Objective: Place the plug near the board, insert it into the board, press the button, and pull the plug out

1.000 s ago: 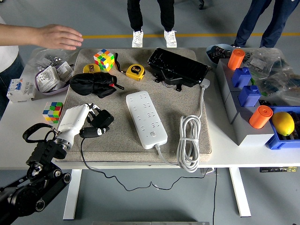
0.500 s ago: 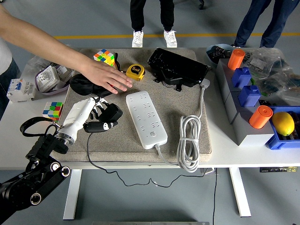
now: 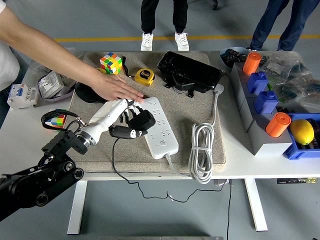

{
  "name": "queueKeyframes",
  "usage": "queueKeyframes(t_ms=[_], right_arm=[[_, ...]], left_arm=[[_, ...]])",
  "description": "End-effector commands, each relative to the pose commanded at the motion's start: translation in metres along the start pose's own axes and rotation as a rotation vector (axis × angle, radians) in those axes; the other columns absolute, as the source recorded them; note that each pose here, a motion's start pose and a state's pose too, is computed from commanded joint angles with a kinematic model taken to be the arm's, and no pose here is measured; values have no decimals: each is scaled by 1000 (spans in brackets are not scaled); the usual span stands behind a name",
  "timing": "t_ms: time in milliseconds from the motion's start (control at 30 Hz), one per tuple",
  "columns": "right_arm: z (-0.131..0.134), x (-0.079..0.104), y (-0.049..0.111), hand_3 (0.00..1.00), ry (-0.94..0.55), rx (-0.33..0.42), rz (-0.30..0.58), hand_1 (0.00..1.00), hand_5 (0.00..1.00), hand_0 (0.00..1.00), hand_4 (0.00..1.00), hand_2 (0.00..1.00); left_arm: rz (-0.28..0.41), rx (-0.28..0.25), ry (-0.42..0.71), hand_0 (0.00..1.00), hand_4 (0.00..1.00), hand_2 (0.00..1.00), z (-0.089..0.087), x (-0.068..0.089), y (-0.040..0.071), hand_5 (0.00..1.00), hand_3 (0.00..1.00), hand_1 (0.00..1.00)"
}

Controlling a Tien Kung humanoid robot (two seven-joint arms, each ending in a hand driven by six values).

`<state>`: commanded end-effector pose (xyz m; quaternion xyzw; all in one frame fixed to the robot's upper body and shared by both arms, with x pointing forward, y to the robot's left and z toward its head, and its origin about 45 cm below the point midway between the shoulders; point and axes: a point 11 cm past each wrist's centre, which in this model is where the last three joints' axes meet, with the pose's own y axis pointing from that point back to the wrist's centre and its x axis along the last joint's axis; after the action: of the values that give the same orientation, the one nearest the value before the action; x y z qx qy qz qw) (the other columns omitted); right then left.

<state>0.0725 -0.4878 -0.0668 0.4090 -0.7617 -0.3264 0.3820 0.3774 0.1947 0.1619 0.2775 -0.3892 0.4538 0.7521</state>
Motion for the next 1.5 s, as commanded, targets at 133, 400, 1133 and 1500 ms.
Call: queueKeyframes(t_ms=[133,400,1133,1500], right_arm=[[0,0,0,544,-2,0,1,611,268,603,756,561],[-1,0,0,544,-1,4,-1,611,267,604,756,561],[-1,0,0,545,-1,5,-3,610,261,604,755,561],[-4,1,0,546,2,11,-2,610,259,604,756,561]], left_arm=[[3,-10,-28,215,824,350,4,1,-8,32,512,290],[-7,12,-78,219,828,349,-2,-2,-15,36,514,293],[-22,41,-127,231,835,384,-18,-7,-14,46,521,319],[-29,38,-136,236,839,404,-18,-9,-14,41,526,352]])
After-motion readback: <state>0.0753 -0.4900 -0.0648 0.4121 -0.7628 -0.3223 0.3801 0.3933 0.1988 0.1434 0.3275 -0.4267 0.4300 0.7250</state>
